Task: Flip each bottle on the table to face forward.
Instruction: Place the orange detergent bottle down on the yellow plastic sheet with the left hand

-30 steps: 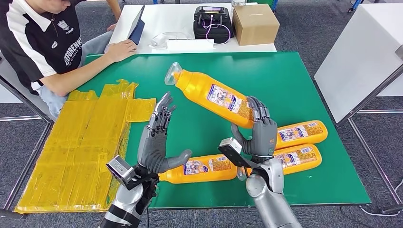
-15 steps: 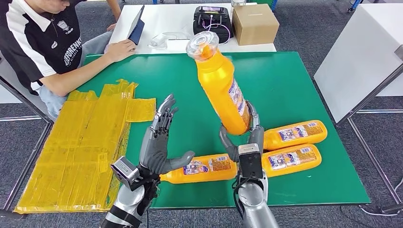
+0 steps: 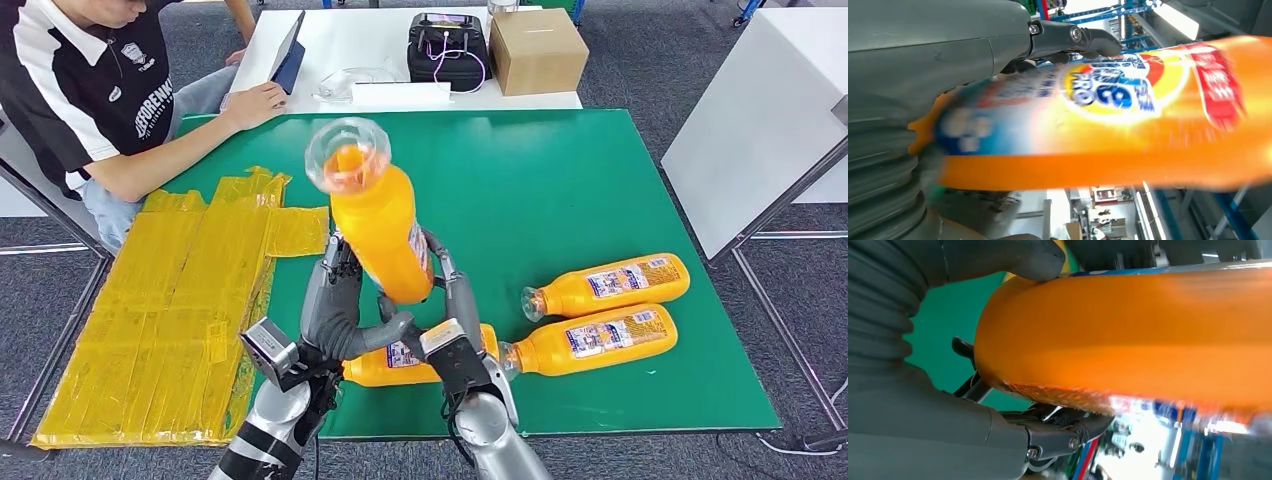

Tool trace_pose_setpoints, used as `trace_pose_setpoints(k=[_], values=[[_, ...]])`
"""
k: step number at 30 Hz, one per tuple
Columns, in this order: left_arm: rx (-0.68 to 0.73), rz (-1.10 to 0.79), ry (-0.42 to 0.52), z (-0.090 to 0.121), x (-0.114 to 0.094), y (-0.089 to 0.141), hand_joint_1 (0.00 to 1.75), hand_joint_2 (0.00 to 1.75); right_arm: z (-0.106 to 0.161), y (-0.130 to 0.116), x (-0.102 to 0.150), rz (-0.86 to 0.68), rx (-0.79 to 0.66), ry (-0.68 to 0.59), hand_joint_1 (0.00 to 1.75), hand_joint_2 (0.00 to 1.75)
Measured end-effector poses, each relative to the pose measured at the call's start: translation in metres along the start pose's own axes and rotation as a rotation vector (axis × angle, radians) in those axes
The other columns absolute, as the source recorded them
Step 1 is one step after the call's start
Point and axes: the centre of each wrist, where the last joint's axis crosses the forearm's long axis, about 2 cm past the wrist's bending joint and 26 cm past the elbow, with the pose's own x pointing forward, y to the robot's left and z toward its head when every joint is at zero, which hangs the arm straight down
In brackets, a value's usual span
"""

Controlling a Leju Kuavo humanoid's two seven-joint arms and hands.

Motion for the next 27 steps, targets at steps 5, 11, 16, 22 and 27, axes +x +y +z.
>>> trace_pose_setpoints(k=[5, 11, 16, 22, 27], values=[[0.01, 0.025, 0.02, -0.003, -0.003, 0.002, 0.0, 1.75, 0.002, 0.009, -0.007, 0.033, 0.047, 0.022, 1.75, 1.75], [0.019, 0.036, 0.035, -0.001, -0.006, 0.004, 0.0, 1.75, 0.003, 0.013, -0.011, 0.048, 0.071, 0.038, 1.75, 1.75], [0.043, 0.084, 0.053, -0.001, -0.008, 0.007, 0.0, 1.75, 0.004, 0.015, -0.015, 0.071, 0.097, 0.056, 1.75, 1.75], [0.107, 0.14, 0.048, -0.001, -0.009, 0.016, 0.0, 1.75, 0.007, 0.022, -0.024, 0.092, 0.146, 0.09, 1.75, 1.75], [0.142, 0.143, 0.029, -0.001, -0.006, 0.021, 0.0, 1.75, 0.009, 0.026, -0.028, 0.092, 0.165, 0.106, 1.75, 1.75]])
